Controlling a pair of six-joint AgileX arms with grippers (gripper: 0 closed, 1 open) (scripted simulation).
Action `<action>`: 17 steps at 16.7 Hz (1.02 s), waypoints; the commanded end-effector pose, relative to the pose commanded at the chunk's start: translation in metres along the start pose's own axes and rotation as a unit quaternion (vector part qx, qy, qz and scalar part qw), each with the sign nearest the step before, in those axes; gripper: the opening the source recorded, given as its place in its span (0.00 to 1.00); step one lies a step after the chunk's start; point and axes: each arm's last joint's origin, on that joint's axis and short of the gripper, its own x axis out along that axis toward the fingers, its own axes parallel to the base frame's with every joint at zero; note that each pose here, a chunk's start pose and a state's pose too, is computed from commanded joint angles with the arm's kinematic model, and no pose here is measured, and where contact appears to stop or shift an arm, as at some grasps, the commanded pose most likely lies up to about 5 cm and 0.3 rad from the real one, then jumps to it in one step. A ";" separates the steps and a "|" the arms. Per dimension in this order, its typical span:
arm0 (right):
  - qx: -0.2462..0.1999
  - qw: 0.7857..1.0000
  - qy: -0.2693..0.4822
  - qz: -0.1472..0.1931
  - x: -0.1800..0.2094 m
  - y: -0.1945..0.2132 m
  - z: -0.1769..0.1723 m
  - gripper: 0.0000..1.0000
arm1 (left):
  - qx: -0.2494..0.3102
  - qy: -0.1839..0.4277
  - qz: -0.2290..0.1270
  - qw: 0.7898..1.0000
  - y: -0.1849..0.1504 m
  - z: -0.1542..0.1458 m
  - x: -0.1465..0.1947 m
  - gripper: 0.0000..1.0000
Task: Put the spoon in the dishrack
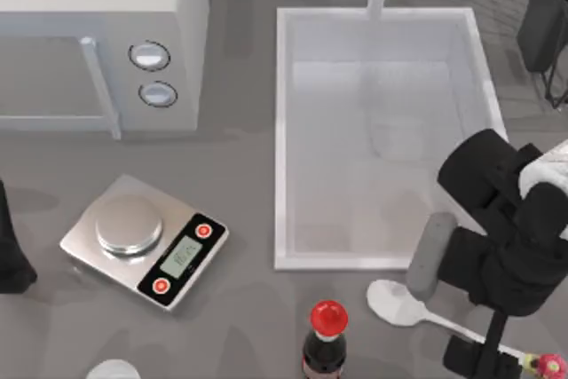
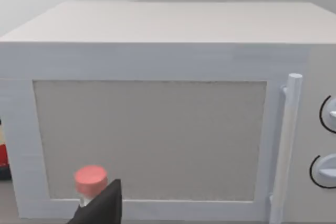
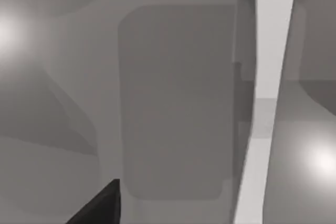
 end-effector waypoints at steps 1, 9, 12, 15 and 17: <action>0.000 1.000 0.000 0.000 0.011 0.001 -0.001 1.00 | 0.000 0.000 0.000 1.000 0.000 0.000 0.000 1.00; -0.001 1.000 0.006 0.004 0.034 0.004 -0.005 0.92 | 0.000 0.000 0.000 1.000 0.000 0.000 0.000 1.00; -0.001 1.000 0.006 0.004 0.034 0.004 -0.005 0.70 | 0.000 0.000 0.000 1.000 0.000 0.000 0.000 1.00; -0.001 1.000 0.006 0.004 0.034 0.004 -0.005 0.47 | 0.000 0.000 0.000 1.000 0.000 0.000 0.000 1.00; -0.001 1.000 0.006 0.004 0.034 0.004 -0.005 0.32 | 0.000 0.000 0.000 1.000 0.000 0.000 0.000 1.00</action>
